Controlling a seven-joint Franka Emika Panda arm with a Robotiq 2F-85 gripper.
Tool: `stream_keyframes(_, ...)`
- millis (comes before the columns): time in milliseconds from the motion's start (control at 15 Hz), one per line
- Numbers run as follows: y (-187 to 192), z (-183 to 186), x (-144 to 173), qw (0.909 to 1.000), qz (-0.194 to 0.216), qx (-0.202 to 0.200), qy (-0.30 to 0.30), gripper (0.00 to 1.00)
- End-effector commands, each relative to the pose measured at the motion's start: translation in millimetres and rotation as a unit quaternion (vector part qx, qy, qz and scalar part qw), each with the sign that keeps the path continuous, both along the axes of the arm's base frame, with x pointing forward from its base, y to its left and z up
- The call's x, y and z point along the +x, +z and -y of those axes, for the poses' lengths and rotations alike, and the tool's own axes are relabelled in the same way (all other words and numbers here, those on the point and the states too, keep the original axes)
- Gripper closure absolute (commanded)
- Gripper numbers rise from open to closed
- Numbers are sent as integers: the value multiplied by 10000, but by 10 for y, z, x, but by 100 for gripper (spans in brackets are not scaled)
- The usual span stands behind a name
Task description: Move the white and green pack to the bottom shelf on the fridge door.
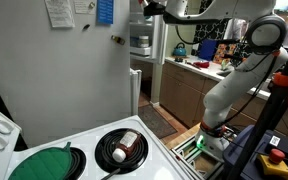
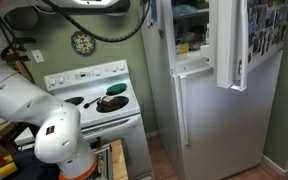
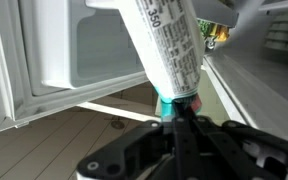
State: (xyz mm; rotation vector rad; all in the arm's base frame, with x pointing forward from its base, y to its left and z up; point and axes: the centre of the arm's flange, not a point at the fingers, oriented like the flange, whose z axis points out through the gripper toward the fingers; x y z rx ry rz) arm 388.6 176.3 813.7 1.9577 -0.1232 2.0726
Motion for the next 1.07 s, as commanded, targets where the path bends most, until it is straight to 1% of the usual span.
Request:
stream_keyframes(0, -153, 187, -239, 9991, -417, -56, -17, 100)
stream_keyframes(467, -391, 301, -315, 9947, -1023, -91, 8, 100)
stream_keyframes(867, -566, 313, -335, 9881, -1520, -161, 163, 100)
stream_keyframes(933, -577, 332, -329, 9887, -1472, -260, 79, 100)
stream_keyframes(1000, -549, 259, -203, 9895, -1430, -156, 105, 99)
